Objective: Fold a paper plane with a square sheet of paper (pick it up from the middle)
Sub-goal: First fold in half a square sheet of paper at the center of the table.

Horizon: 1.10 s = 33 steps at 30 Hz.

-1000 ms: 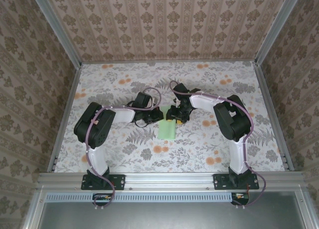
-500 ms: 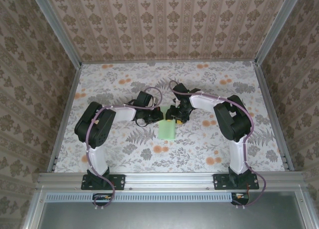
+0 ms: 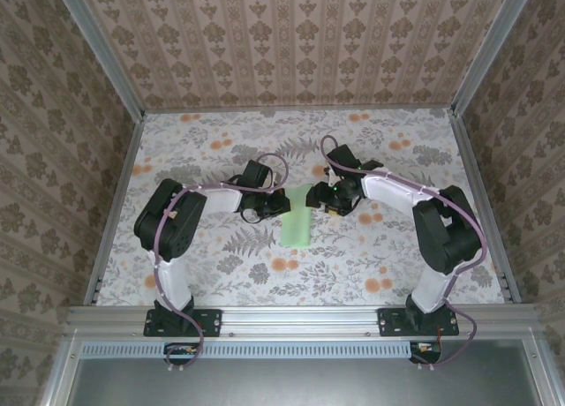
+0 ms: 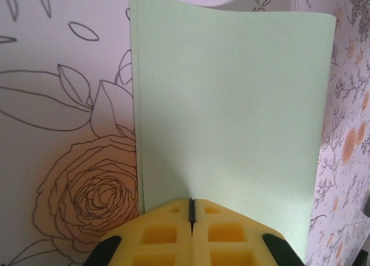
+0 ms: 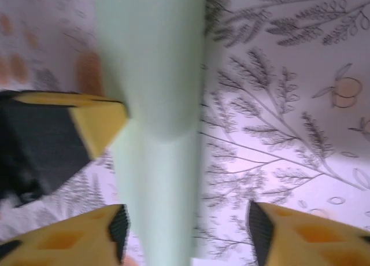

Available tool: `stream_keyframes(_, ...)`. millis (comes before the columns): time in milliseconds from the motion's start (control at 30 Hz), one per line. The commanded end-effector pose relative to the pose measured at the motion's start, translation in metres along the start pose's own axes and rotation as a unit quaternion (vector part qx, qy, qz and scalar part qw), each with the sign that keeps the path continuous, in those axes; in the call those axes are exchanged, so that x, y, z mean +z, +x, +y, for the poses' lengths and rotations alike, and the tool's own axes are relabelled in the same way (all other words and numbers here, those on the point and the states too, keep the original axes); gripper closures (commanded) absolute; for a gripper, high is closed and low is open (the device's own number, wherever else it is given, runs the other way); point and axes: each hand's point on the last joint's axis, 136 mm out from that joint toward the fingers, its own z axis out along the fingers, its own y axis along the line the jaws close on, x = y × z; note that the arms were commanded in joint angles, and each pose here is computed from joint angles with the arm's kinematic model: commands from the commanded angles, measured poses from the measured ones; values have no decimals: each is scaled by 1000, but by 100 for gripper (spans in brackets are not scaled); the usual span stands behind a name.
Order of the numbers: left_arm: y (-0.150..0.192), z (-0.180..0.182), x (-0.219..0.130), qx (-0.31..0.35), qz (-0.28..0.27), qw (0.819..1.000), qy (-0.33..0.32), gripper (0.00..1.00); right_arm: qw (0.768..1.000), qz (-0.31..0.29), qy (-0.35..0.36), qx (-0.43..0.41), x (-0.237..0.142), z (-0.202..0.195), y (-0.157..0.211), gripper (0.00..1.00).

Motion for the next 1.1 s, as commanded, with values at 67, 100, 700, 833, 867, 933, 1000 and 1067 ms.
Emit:
stream_keyframes(67,41,56,14,-42,62,994,-83,100,999,-15,-35,8,9,29,-2,69)
stream_keyframes(100,42,57,13,-44,62,993,-84,100,999,-15,-37,7,13,32,-2,74)
stream_keyframes(700,50,73,10,-81,76,987,-115,100,999,31,3,11,69,24,2,95)
stream_keyframes(833,55,80,10,-88,84,984,-129,100,999,41,14,16,74,6,10,95)
stream_keyframes(867,56,82,9,-91,86,983,-131,100,999,44,15,17,75,1,13,95)
stream_keyframes(933,61,88,7,-94,92,981,-140,100,998,47,19,21,73,-8,16,95)
stream_keyframes(1000,64,94,5,-98,94,980,-146,100,999,44,22,24,70,-17,18,95)
stream_keyframes(1067,67,100,3,-104,99,978,-149,100,999,42,22,22,66,-24,20,95)
